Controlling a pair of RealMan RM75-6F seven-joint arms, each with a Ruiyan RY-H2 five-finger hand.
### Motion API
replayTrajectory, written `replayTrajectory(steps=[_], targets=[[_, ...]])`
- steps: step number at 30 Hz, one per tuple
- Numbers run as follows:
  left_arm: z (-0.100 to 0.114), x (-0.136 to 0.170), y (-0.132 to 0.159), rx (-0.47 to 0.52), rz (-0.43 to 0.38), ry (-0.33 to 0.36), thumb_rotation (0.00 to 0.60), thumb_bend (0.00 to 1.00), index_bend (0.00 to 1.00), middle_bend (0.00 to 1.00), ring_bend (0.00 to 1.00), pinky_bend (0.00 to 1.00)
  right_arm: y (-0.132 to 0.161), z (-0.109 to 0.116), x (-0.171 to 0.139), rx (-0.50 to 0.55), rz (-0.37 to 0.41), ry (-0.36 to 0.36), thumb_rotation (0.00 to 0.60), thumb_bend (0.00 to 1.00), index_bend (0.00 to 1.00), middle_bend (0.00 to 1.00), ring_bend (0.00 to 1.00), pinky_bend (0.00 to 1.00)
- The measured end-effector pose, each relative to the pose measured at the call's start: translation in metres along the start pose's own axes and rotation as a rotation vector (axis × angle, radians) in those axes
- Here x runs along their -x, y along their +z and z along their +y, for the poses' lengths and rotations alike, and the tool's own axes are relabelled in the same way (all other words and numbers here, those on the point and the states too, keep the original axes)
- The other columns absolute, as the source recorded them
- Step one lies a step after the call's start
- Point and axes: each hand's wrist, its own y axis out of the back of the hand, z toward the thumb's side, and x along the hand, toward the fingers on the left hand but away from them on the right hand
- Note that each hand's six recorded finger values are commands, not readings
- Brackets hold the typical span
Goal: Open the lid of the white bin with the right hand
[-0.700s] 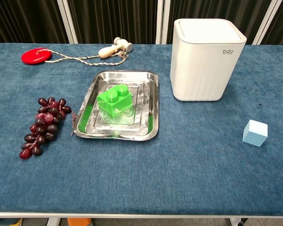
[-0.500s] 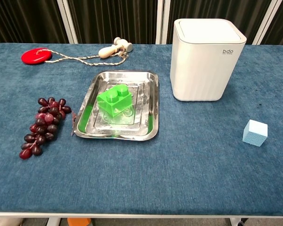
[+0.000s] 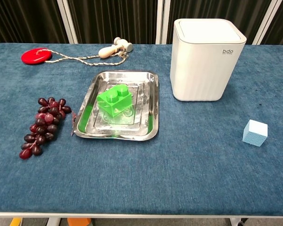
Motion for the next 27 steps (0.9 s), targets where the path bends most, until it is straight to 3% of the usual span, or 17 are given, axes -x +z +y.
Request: replayTrajectory(steps=[5,11,18,27], targets=[[0.003,0.000,0.000,0.000,-0.002,0.011,0.600,0.04,0.15,0.14,0.07,0.11,0.043,-0.004,0.031,-0.011,0.126,0.008,0.600,0.14,0.00,0.11,0.00,0.00],[0.003,0.001,-0.002,0.002,0.002,0.007,0.600,0.04,0.15,0.14,0.07,0.11,0.080,-0.022,0.063,-0.019,0.209,0.057,0.600,0.14,0.00,0.13,0.00,0.00],[0.003,0.001,-0.004,0.006,0.004,0.010,0.600,0.04,0.15,0.14,0.07,0.11,0.097,-0.036,0.084,-0.023,0.232,0.088,0.600,0.14,0.00,0.14,0.00,0.00],[0.003,0.001,-0.004,0.009,0.002,0.007,0.600,0.04,0.15,0.14,0.07,0.11,0.094,-0.046,0.079,0.000,0.223,0.126,0.600,0.15,0.00,0.28,0.00,0.00]])
